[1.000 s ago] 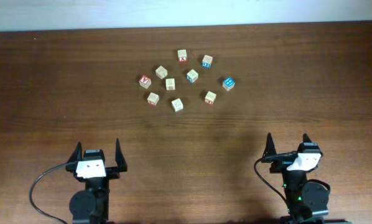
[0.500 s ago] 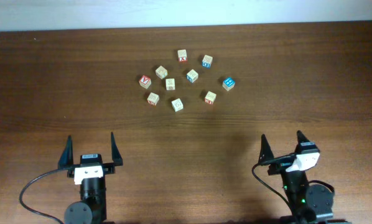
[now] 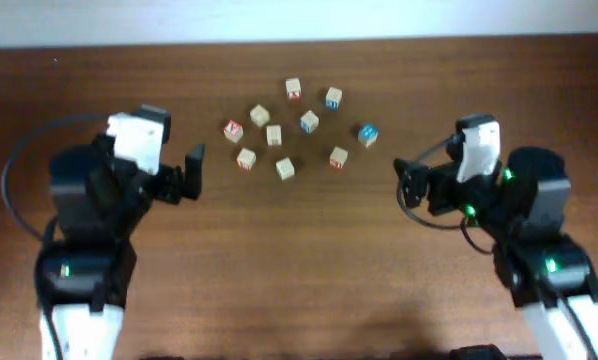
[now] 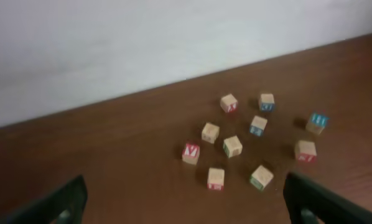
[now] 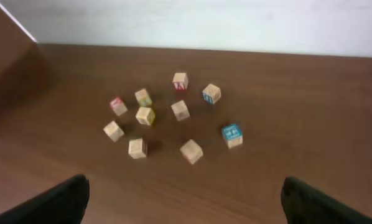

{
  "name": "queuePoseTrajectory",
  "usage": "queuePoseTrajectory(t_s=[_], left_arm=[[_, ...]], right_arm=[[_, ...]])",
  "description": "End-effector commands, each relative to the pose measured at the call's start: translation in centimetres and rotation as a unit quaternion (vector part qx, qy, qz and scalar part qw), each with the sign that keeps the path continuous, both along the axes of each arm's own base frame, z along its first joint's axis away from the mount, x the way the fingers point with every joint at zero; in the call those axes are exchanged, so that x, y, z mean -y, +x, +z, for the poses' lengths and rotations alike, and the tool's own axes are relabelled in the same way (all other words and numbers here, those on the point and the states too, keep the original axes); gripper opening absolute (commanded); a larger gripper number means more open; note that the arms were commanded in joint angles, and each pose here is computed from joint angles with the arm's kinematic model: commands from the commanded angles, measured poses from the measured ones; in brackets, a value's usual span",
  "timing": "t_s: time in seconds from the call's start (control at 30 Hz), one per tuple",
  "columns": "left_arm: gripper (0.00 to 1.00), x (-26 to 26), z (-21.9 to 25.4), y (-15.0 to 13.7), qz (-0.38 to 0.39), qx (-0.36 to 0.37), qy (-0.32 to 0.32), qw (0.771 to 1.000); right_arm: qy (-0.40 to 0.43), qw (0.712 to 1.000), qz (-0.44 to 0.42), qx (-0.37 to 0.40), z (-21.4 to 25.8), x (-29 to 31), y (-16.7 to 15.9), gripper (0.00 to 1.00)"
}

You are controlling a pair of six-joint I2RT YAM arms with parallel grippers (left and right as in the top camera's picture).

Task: Rotate 4 blocks

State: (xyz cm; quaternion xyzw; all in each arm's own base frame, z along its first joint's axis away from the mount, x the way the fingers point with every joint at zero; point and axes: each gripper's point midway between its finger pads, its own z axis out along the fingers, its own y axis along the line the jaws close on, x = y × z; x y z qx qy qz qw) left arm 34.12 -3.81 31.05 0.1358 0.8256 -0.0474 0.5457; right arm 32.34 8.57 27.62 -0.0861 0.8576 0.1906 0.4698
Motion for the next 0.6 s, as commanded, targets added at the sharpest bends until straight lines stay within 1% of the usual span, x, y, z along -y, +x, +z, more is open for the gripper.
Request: queuePoseTrajectory(t_s=[0.0, 0.03, 0.07, 0.1, 0.17, 0.2, 0.3, 0.33, 0.37, 0.4, 0.43, 0.47, 0.5, 0.57], left_arm=[[0.99, 2.7, -0.1, 4.0, -0.057, -0.068, -0.015, 0.996], [0.99, 4.0, -1.0, 5.3, -0.076, -0.091, -0.005, 0.993], [0.99, 5.1, -2.4, 6.8, -0.08, -0.118, 0.022, 0.99], [0.99, 5.5, -3.8, 7.9, -0.063, -0.139, 0.054, 0.987], [0.99, 6.4, -7.5, 9.3, -0.043, -0.177, 0.106, 0.978], [0.99, 6.6, -8.4, 9.5, -0.045, -0.187, 0.107, 0.975], [0.99, 6.7, -9.0, 9.4, -0.049, -0.197, 0.106, 0.973], [0.99, 6.7, -9.2, 9.2, -0.05, -0.202, 0.108, 0.972], [0.99, 6.7, -9.4, 9.1, -0.049, -0.205, 0.108, 0.972], [0.99, 6.4, -9.6, 9.2, -0.033, -0.211, 0.097, 0.972], [0.99, 3.8, -10.1, 9.9, 0.091, -0.227, 0.05, 0.968], [0.99, 0.8, -11.2, 10.4, 0.21, -0.24, -0.011, 0.948], [0.99, -0.2, -11.7, 10.6, 0.235, -0.245, -0.029, 0.94], [0.99, -1.0, -12.8, 10.8, 0.244, -0.256, -0.026, 0.935]], right_arm=[[0.062, 0.993, -0.02, -0.098, -1.1, -1.0, 4.0, 0.98], [0.066, 0.99, -0.005, -0.122, -2.1, -2.0, 5.5, 0.98], [0.064, 0.986, 0.02, -0.152, -3.9, -4.3, 7.6, 0.98], [0.06, 0.983, 0.033, -0.172, -5.3, -5.9, 8.9, 0.98], [0.068, 0.966, -0.021, -0.25, -10.7, -8.5, 12.0, 0.98], [0.064, 0.961, -0.036, -0.267, -13.1, -9.4, 12.6, 0.98], [0.067, 0.956, -0.012, -0.286, -17.9, -12.7, 13.7, 0.99], [0.052, 0.953, -0.039, -0.297, -19.7, -12.1, 13.9, 0.8], [0.055, 0.936, -0.117, -0.326, -21.7, -10.8, 13.9, 0.73], [0.047, 0.926, -0.16, -0.338, -23.2, -10.1, 13.8, 0.68], [0.024, 0.92, -0.197, -0.338, -24.2, -9.6, 13.5, 0.62], [0.001, 0.921, -0.211, -0.326, -24.3, -9.6, 13.3, 0.61], [-0.008, 0.918, -0.234, -0.32, -24.4, -9.0, 13.3, 0.6], [-0.012, 0.917, -0.244, -0.315, -24.4, -8.9, 13.3, 0.52]])
